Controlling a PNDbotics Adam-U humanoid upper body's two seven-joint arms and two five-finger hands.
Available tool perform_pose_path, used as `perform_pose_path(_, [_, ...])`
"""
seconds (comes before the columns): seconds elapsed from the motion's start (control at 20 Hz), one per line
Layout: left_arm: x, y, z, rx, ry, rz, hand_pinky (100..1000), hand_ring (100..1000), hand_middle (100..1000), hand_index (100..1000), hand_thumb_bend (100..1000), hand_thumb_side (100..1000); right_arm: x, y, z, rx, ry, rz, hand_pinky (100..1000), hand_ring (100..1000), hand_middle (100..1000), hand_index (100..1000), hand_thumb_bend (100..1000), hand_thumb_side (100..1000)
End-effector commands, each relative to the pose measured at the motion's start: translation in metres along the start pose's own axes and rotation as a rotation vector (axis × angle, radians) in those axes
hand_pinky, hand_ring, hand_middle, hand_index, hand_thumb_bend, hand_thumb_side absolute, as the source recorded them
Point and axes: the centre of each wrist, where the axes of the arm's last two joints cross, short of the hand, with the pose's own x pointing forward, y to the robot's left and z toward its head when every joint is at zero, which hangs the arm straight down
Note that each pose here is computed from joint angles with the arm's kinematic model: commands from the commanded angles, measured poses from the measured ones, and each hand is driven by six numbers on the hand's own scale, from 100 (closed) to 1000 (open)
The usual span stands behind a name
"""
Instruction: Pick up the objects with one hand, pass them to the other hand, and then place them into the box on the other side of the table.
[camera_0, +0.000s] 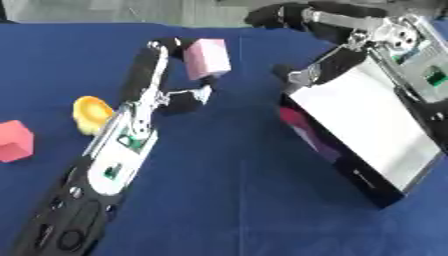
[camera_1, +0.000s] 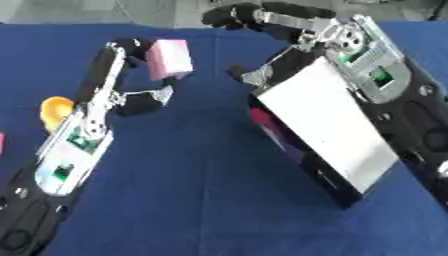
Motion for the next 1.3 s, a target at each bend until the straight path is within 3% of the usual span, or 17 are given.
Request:
perform_pose_path(0.05, [0.014,0.008,-0.002,0.017,-0.053,0.014,708,716,533,543,100,100,0.002,-0.01,-0.001,-0.004,-0.01,0.075,996,1000,936,980,335,100])
perform_pose_path(0.15, [0.017,0.008,-0.002,0.017,-0.059,0.022,706,714,529,542,100,100,0.0,-0.009,-0.001,0.0,-0.012,0.106,993,997,930,977,378,100])
perform_pose_path(0.65, [0.024,0.005,-0.001,0.009,-0.107,0.08,703,699,516,542,100,100,-0.011,-0.009,-0.003,-0.018,0.003,0.197,988,988,915,961,368,100])
perform_pose_path(1.3, [0.029,-0.009,0.0,-0.003,-0.106,0.113,699,698,512,542,100,100,-0.012,-0.007,-0.009,-0.115,0.048,0.161,1000,984,916,971,389,100])
